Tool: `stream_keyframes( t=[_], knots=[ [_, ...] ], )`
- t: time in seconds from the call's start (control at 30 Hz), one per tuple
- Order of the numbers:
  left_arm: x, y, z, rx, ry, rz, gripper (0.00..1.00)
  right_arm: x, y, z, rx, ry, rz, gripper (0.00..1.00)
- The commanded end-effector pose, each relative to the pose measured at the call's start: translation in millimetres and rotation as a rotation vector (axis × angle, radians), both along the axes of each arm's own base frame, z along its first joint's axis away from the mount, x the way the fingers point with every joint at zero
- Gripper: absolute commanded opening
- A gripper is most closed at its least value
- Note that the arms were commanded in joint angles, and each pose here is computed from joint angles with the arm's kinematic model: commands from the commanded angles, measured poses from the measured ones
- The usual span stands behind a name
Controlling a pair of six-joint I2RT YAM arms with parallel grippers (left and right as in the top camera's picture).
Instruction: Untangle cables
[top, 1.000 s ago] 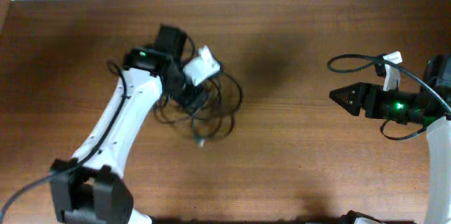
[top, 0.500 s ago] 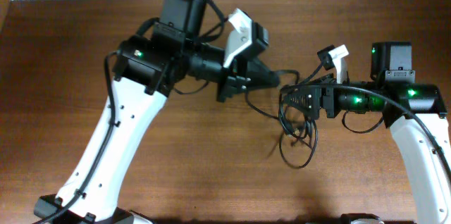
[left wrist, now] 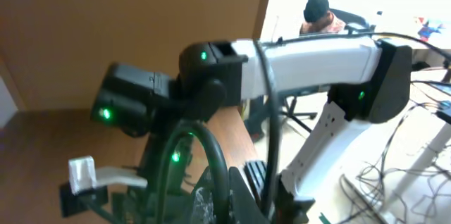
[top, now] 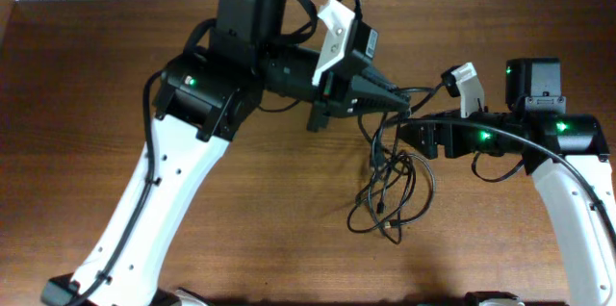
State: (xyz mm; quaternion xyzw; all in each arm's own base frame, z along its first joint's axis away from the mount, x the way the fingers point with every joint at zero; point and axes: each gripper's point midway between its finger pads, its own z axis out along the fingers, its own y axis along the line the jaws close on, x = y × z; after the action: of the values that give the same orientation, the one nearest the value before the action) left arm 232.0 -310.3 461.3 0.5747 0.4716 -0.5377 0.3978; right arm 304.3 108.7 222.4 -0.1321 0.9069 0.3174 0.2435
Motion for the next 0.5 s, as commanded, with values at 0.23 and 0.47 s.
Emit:
stream_keyframes(
  t=[0.23, 0.47],
  knots=[
    [-24.2, 19.1, 42.5, -0.042, -0.101, 0.083, 0.0, -4.9, 28.6, 33.5, 0.215, -0.034, 0.089, 0.84],
    [45.8, 31.7, -1.7, 0.184, -0.061, 0.52, 0.0, -16.1, 47.9, 65.8, 0.403, -0.079, 0.212, 0.84]
  ],
)
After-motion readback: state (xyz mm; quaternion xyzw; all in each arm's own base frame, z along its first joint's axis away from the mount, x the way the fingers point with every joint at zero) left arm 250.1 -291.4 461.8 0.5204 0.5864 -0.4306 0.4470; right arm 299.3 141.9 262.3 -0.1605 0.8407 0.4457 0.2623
